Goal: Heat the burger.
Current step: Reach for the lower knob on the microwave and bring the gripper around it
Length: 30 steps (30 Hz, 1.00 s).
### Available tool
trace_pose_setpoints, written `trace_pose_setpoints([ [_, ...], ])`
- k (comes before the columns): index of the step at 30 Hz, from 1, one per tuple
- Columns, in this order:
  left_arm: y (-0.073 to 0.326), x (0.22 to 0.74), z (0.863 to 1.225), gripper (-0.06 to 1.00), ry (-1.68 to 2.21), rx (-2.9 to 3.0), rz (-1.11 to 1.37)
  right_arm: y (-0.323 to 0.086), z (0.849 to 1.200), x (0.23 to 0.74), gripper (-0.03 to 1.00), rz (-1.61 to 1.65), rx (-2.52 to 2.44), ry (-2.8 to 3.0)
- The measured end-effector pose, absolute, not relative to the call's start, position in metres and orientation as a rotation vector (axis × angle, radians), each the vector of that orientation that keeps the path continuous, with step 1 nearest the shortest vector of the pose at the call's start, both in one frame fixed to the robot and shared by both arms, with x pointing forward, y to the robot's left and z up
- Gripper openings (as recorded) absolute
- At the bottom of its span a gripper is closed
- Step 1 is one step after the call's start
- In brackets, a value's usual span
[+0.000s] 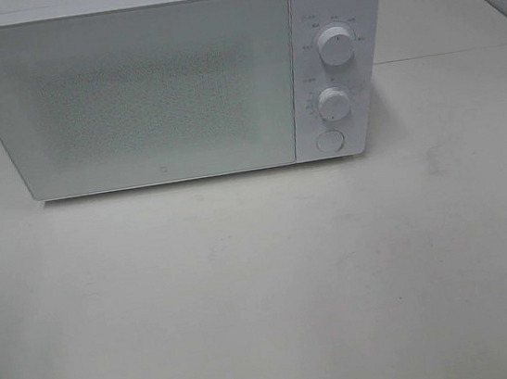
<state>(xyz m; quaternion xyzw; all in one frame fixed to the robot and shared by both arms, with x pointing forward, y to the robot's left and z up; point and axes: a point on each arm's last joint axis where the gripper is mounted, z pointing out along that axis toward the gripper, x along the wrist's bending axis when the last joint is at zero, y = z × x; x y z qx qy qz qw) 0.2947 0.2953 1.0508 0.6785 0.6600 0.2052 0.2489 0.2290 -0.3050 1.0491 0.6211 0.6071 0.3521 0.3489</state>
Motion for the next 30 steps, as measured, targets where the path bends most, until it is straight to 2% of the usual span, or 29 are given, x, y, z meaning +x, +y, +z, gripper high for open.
trace_pose_setpoints([
  [6, 0.295, 0.28, 1.049, 0.99, 1.699, 1.751, 0.695, -0.305, 1.049, 0.229, 0.75, 0.912, 1.61, 1.573],
  [8, 0.294, 0.261, 1.052, 0.99, 1.608, 1.668, 0.802, -0.305, 1.049, 0.229, 0.75, 0.912, 1.61, 1.573],
  [14, 0.293, 0.237, 1.054, 0.99, 1.494, 1.564, 0.92, -0.305, 1.049, 0.229, 0.75, 0.912, 1.61, 1.573],
  [30, 0.293, 0.234, 1.054, 0.99, 1.485, 1.555, 0.93, -0.305, 1.049, 0.229, 0.75, 0.912, 1.61, 1.573],
])
